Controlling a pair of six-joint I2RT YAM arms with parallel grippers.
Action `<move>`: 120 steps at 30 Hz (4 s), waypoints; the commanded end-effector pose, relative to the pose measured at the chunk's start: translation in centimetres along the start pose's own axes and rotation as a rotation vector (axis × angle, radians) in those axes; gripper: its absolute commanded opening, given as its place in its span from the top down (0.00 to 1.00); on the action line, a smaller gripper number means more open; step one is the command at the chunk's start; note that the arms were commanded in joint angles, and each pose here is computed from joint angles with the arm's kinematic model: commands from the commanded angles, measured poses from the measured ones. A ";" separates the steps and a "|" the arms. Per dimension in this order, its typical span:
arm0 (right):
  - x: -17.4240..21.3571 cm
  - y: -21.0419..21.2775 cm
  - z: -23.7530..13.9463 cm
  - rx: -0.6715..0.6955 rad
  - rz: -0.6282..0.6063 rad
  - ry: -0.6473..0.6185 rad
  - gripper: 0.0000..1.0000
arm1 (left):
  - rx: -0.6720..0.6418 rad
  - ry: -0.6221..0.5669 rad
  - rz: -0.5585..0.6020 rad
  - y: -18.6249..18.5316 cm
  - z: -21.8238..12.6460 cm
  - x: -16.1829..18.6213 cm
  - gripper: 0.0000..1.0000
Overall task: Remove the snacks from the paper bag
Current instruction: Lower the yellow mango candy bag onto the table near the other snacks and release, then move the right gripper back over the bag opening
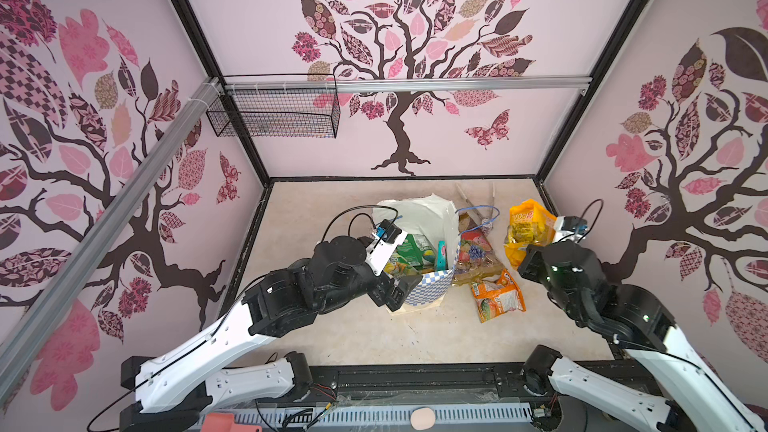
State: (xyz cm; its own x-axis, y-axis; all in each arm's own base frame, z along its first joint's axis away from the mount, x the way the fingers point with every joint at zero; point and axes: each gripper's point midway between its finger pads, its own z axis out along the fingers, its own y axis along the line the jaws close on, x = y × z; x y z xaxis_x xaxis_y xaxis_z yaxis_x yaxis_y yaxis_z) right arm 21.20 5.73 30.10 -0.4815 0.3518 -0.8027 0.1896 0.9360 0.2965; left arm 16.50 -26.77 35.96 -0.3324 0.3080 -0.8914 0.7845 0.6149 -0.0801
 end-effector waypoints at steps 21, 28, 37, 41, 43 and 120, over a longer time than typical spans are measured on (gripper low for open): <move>19.1 5.5 9.7 -0.235 0.141 0.506 1.00 | -0.004 -0.046 -0.033 0.2 -0.6 -1.2 0.02; 18.2 1.0 10.7 -0.032 0.021 0.393 1.00 | -0.017 -0.046 -0.031 0.4 -0.9 -1.1 0.02; 17.8 1.8 10.9 -0.070 -0.002 0.381 0.74 | -0.018 -0.048 -0.028 0.4 -0.8 -1.2 0.02; 16.6 1.8 10.5 -0.068 -0.006 0.348 0.62 | -0.022 -0.048 -0.029 0.5 -0.9 -1.1 0.02; 15.8 1.9 10.2 -0.071 -0.001 0.324 0.56 | -0.023 -0.049 -0.030 0.5 -0.9 -1.1 0.02; 20.7 20.3 19.8 -0.350 -0.540 0.815 0.01 | -0.226 -0.118 -0.115 4.7 -5.2 -0.7 0.02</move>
State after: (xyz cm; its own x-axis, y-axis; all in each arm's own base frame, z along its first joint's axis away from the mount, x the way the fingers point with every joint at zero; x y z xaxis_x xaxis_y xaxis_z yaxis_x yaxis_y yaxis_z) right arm 31.80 32.11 11.68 -0.8669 -0.3440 -0.3607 -0.4481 0.8548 0.2618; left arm 17.67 -20.66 38.94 -0.3287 0.1475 -0.9328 0.6171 0.7813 -0.0939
